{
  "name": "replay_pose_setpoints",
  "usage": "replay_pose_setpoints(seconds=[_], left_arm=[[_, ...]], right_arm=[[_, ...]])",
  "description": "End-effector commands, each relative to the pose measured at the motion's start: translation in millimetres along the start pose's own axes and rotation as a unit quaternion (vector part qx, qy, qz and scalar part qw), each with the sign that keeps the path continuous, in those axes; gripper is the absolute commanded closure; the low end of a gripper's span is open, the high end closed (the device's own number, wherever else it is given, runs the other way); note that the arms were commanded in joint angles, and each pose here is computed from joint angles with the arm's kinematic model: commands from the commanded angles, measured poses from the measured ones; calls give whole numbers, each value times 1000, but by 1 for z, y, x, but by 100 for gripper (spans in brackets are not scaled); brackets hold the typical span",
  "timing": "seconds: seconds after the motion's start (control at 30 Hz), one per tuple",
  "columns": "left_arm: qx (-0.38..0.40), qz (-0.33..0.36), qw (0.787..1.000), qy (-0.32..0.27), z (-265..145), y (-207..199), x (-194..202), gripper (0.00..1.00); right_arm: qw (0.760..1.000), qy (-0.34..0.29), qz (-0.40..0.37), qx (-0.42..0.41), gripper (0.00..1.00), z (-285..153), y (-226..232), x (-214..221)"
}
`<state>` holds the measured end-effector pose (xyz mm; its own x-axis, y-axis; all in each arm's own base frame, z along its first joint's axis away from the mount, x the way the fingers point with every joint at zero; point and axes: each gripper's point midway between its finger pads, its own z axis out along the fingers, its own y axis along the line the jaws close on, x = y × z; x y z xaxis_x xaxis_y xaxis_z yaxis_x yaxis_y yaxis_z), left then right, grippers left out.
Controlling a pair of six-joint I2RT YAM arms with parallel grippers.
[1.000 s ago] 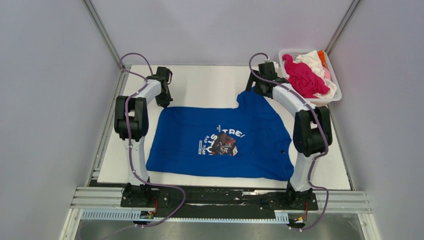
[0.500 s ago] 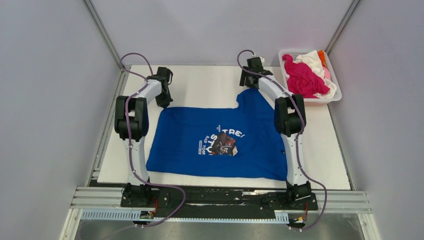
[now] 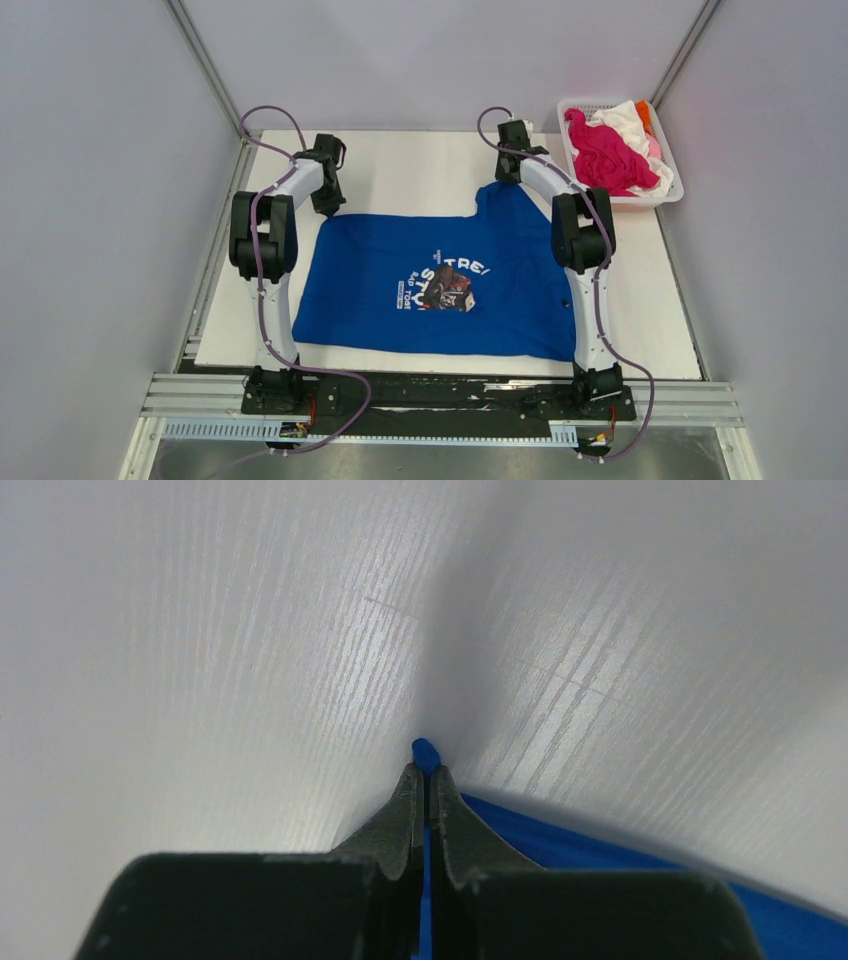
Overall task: Fold and stack the t-shirts
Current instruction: Grab the side of the flattened tshirt furthest away from the robot with both arms, then fold the other side of the tshirt into a rectangle
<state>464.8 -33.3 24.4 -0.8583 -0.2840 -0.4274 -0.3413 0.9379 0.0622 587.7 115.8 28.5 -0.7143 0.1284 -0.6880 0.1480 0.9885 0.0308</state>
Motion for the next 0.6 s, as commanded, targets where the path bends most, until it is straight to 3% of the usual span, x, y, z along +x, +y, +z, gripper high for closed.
replay_pose_setpoints(seconds=[0.0,0.07,0.27,0.57], left_arm=[[1,-7,1000,-5,-20,4,-4,100],[7,-7,1000,-6,-22,2,-5,100],[16,-7,1000,-20,-35,2,-9,100],[25,4,999,-42,-62,5,8,100]], right_arm=[[1000,26,-4,-18,94,-9,7,11],[999,17,-2,-28,100,-13,11,2],[998,-22,-12,-51,100,-46,22,-26],[997,-46,-17,-57,100,-129,13,-11]])
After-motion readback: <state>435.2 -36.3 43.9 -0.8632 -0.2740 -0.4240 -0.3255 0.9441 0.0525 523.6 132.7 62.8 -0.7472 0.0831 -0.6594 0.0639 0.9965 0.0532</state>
